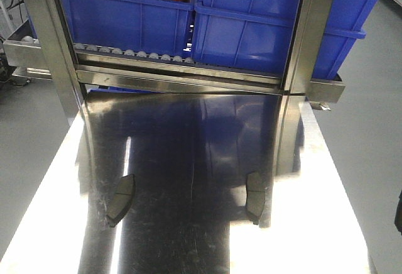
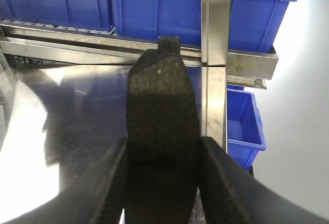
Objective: Move and align brake pads A on conveyor
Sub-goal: 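Turn the base away from the table holding both brake pads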
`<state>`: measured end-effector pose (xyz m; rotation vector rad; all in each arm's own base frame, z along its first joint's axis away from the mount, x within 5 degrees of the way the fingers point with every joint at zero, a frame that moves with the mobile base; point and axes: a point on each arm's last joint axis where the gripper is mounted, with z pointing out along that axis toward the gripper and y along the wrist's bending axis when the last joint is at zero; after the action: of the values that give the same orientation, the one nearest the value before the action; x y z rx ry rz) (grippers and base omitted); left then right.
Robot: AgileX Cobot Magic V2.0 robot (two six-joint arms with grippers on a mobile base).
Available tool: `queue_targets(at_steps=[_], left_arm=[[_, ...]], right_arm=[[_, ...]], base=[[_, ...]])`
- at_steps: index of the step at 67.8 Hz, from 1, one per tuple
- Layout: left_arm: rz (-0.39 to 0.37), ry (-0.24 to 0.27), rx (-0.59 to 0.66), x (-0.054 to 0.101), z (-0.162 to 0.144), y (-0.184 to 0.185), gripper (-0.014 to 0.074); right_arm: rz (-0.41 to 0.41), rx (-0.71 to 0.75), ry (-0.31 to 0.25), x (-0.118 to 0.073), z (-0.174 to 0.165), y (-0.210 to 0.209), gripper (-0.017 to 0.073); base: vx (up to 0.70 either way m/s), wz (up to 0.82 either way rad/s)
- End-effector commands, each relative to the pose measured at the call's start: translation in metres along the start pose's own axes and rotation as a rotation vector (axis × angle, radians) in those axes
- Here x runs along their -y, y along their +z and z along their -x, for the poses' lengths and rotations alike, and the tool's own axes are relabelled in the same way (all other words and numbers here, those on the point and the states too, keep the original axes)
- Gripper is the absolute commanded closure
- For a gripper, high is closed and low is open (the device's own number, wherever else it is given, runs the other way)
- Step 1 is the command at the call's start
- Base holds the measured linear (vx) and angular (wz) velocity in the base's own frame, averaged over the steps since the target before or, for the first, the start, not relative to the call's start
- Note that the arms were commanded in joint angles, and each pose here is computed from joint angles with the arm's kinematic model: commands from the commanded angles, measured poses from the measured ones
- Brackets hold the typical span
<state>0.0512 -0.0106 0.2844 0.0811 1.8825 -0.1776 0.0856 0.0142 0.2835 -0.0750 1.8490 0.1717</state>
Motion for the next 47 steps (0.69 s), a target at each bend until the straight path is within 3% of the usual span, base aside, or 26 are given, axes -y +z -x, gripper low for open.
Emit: queue_targets(at_steps=[1,30,47], left_arm=[[-0.011,-0.017,0.106,0.0014,0.0155,-0.0029,0.06],[-0.011,-0.017,0.106,0.0014,0.0155,-0.0029,0.06],[-0.011,-0.017,0.106,0.0014,0.0155,-0.0029,0.06]], right_arm=[[-0.003,0.119,-0.005,-0.0003,0.0175,-0.0032,0.0564],[-0.004,0.119,-0.005,-0.0002,0.0175,-0.0032,0.0564],[-0.005,0.118,-0.005,-0.0002,0.0174,-0.0032,0.0564]], base=[[0.0,0.0],[-0.01,0.04],[-0.06,0.5]])
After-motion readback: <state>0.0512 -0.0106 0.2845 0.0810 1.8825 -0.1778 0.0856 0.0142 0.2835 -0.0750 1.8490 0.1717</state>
